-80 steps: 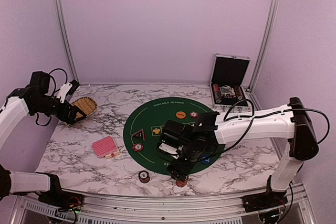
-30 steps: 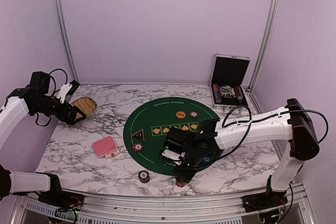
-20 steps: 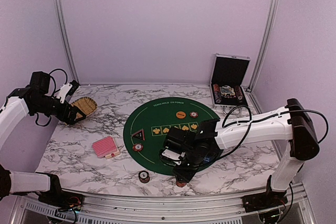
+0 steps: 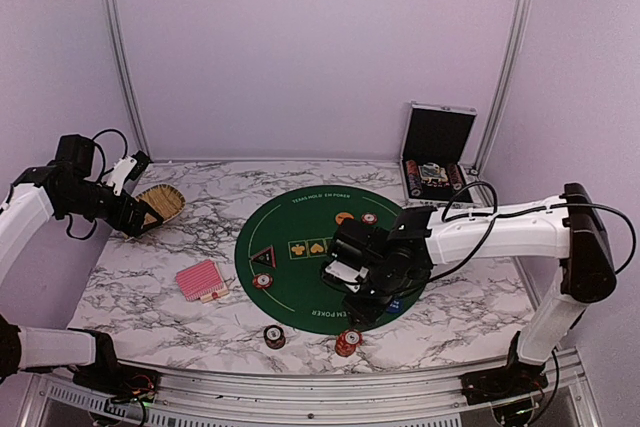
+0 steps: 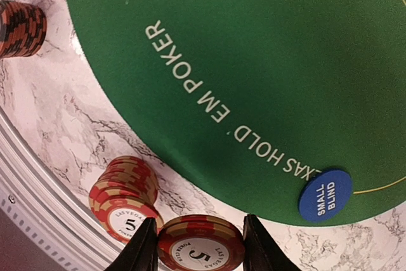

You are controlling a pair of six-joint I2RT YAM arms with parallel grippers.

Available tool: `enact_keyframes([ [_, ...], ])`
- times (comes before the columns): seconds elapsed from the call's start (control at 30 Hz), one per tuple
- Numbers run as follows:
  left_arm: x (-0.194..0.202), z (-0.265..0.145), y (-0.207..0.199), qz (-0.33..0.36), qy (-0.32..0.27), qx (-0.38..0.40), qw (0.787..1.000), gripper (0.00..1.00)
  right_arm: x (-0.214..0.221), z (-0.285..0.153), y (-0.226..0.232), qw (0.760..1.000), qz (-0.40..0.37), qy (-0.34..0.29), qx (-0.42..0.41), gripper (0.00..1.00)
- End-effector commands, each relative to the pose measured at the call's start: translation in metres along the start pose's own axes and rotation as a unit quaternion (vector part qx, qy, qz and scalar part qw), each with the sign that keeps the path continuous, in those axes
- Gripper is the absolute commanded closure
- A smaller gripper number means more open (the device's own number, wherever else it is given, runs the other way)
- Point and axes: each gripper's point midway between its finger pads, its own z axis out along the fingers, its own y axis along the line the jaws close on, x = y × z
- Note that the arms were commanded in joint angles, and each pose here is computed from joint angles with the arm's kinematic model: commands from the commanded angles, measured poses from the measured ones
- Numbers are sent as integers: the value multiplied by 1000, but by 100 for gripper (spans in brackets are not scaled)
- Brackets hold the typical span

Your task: Distribute texas hold em gaming equipment

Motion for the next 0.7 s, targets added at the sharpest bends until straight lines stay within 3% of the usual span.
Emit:
enact_keyframes([
  [0.0, -5, -10, -2, 1, -6, -2, 1000, 1, -11, -4, -21, 999, 14, -23, 19, 80],
  [0.67, -5, -10, -1, 3, -3, -5, 1000, 1, 5, 51, -50, 998, 58, -1, 3, 81],
])
